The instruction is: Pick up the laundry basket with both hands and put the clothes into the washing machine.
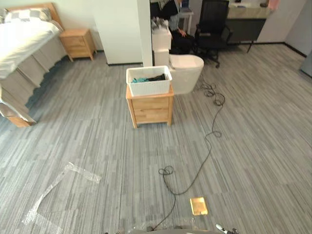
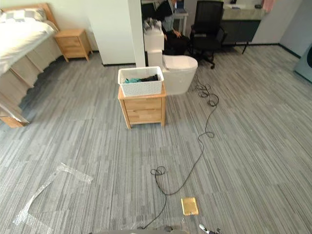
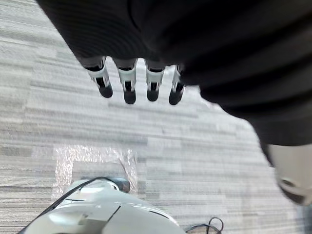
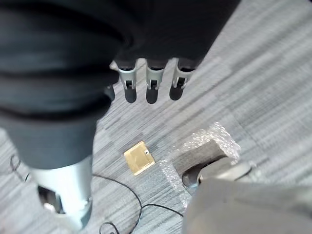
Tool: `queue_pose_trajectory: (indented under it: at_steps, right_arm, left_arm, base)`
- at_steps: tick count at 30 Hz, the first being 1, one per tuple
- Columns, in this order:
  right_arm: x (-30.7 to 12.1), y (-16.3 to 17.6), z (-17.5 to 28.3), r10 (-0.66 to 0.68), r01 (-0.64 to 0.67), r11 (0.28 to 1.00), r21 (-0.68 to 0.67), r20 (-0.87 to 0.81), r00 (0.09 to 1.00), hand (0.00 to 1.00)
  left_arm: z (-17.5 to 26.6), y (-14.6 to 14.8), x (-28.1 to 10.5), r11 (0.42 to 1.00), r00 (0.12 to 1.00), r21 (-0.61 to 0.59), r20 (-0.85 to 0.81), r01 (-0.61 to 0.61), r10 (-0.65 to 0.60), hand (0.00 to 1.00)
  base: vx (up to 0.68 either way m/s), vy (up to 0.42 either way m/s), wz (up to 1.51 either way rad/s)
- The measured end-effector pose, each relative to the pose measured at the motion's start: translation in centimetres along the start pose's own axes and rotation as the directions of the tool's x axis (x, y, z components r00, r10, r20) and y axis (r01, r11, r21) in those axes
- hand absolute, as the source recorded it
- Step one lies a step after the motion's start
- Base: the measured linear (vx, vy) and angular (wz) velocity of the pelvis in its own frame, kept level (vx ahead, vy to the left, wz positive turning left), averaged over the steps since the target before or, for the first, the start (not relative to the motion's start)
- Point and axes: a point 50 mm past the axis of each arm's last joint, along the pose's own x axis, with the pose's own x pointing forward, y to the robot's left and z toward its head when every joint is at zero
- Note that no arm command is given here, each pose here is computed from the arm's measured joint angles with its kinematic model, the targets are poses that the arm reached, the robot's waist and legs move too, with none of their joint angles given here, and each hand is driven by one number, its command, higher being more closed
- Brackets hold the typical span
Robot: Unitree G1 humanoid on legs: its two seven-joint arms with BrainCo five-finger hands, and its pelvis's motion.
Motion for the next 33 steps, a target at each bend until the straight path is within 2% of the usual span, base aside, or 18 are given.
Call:
queue_pose_trajectory:
  at_steps: [5, 12, 28, 33]
  right_arm:
    - [0.1, 1.9, 0.7, 0.036, -0.036, 0.998, 0.041, 0.003, 0.999, 0.00]
    - [0.1, 4.0, 2.1, 0.084, -0.085, 0.996, 0.039, 0.035, 0.996, 0.00]
    - [0.1, 3.0, 1.2, 0.058, -0.059, 0.998, 0.016, 0.021, 0.998, 0.00]
    - [0.1, 3.9, 1.9, 0.073, -0.074, 0.997, 0.021, 0.039, 0.997, 0.00]
  left_arm:
    - [2.2, -0.9, 0.4, 1.000, 0.999, 0.001, 0.045, 0.018, -0.018, 0.00]
    - [3.1, -1.7, 0.5, 0.999, 0.997, 0.015, 0.062, 0.035, -0.036, 0.00]
    - [3.8, -2.9, 0.4, 0.997, 0.994, 0.045, 0.084, 0.069, -0.072, 0.00]
    - [4.2, -3.0, 0.4, 0.996, 0.991, 0.052, 0.108, 0.072, -0.077, 0.00]
  base:
    - [0.12, 0.073, 0.06]
    - [0.05, 0.027, 0.01]
    - [-0.03, -0.010, -0.01]
    - [0.12, -0.006, -0.01]
